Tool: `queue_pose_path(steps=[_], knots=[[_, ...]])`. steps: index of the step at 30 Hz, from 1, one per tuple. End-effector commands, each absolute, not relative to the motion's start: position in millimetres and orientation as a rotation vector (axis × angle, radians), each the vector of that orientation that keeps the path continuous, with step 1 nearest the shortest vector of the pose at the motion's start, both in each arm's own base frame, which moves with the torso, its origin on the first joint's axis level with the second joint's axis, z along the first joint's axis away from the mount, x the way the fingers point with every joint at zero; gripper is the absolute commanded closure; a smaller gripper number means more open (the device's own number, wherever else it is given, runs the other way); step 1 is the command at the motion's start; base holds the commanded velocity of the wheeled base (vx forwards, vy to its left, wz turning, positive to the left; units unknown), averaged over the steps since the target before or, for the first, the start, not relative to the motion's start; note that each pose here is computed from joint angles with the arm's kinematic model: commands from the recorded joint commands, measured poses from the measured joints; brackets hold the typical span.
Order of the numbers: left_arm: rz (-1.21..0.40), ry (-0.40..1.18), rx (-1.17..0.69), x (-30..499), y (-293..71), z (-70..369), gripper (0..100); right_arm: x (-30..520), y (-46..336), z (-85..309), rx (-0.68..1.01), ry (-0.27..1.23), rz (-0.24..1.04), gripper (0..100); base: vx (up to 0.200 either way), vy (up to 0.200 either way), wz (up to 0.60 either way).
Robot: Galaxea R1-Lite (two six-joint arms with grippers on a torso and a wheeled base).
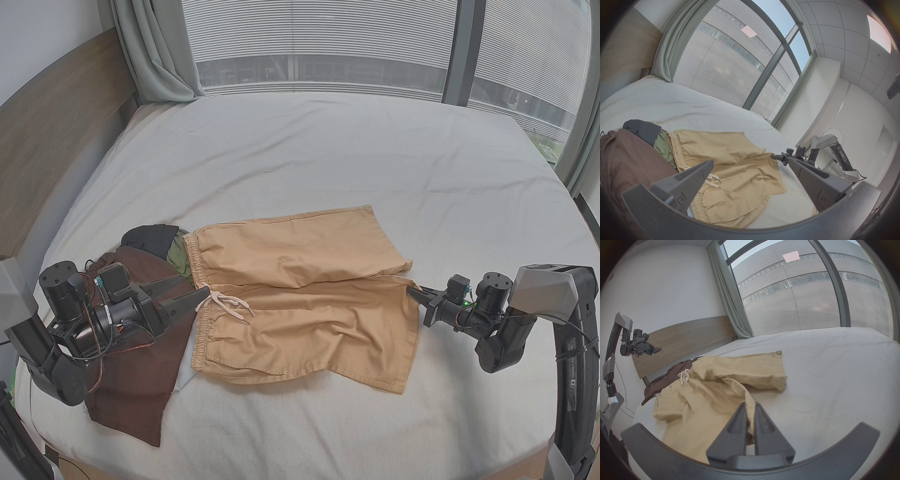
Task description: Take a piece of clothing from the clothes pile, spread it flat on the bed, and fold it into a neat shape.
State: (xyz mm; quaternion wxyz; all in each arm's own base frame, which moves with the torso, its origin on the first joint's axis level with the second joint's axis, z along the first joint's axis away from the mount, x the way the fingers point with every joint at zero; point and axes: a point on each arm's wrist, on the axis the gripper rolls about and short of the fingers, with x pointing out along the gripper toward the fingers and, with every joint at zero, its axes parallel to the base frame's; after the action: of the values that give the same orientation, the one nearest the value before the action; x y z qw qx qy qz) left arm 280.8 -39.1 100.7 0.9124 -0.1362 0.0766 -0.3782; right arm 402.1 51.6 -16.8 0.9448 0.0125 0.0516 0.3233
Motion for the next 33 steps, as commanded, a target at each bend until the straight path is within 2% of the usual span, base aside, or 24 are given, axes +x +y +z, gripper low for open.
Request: queue_pose_path(steps=[1, 21, 22, 33], knots=[[-0.779, 0.16, -0.282, 281, -39, 100, 0, 408, 45, -26, 0.027, 0.109, 0.641, 100, 0.0, 0.0, 0.0], [-0.777, 0.168, -0.279, 285, -39, 96, 0, 414, 48, -27, 0.03, 0.091, 0.645, 100, 0.0, 0.0, 0.0], [-0.777, 0.166, -0.277, 286, -39, 96, 0, 414, 48, -26, 0.03, 0.089, 0.647, 0, 0.0, 0.0, 0.0], [-0.771, 0.167, -0.28, 286, -37, 96, 0, 415, 45, -18, 0.019, 0.066, 0.639, 0, 0.0, 0.0, 0.0]])
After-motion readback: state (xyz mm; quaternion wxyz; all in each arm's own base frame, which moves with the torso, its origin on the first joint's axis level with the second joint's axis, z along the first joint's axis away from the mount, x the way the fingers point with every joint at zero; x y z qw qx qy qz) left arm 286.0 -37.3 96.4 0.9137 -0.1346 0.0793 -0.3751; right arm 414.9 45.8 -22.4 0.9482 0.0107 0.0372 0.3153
